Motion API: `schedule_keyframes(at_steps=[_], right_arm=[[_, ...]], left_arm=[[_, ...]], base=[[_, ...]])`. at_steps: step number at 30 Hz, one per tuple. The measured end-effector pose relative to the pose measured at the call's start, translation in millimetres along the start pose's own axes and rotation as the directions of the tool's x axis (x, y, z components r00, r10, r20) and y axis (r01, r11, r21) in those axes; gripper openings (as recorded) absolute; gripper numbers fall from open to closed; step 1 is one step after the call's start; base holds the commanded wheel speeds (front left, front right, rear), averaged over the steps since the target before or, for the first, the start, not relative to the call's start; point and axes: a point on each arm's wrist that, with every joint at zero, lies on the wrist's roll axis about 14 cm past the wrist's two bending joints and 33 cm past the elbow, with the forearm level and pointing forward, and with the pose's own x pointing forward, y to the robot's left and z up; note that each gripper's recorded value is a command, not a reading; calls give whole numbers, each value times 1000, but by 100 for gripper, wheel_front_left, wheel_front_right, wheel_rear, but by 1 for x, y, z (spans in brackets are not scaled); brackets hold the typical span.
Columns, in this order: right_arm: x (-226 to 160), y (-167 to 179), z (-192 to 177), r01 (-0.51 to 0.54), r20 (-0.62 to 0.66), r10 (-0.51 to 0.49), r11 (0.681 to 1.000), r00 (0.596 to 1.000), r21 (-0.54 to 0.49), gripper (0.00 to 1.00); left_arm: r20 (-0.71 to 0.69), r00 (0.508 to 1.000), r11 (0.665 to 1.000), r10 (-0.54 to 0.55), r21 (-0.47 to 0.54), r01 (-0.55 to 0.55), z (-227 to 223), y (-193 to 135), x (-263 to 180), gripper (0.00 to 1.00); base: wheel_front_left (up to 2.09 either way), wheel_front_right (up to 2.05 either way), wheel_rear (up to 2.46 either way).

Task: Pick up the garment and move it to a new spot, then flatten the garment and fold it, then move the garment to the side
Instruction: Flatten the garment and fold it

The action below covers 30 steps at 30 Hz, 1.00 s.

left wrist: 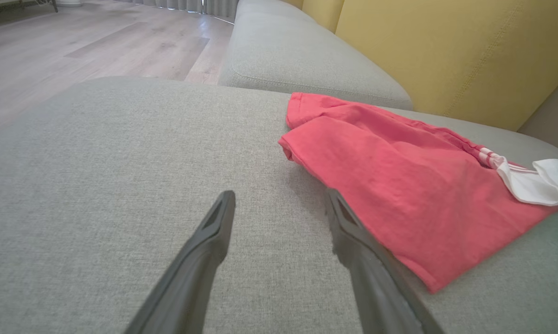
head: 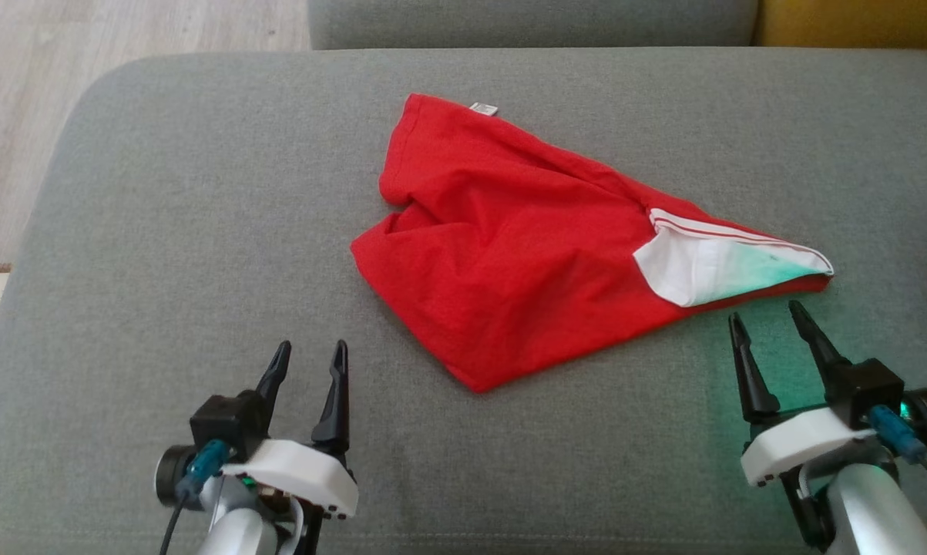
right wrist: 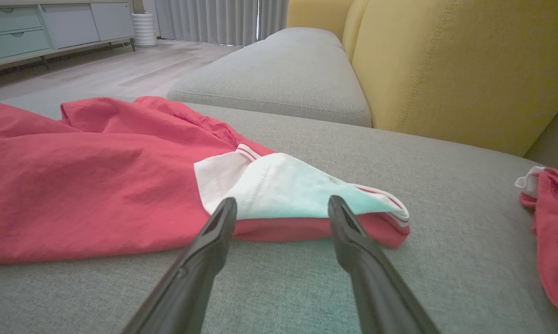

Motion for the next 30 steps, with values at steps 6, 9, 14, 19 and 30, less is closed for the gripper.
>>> schedule_keyframes(at_steps=[6,9,14,19,30], right_arm=[[1,7,1,0,9,0,1000,1000,30,100],[0,9,0,1,8,-1,999,1000,37,100],[4,11,3,6,21,-7,998,1000,59,100],[16,4,19,22,72,-27,997,997,69,100],[25,-9,35,53,122,-64,994,990,91,100]], left_arm=[[9,999,999,-37,30,36,6,-6,19,100],[60,996,996,-67,69,63,29,-11,50,100],[79,990,984,-116,147,103,52,-20,105,100],[-24,986,955,-165,247,165,49,-23,157,100],[-274,946,887,-173,375,270,7,-9,224,100]], base=[[0,0,0],[0,0,0],[0,0,0],[0,0,0],[0,0,0]])
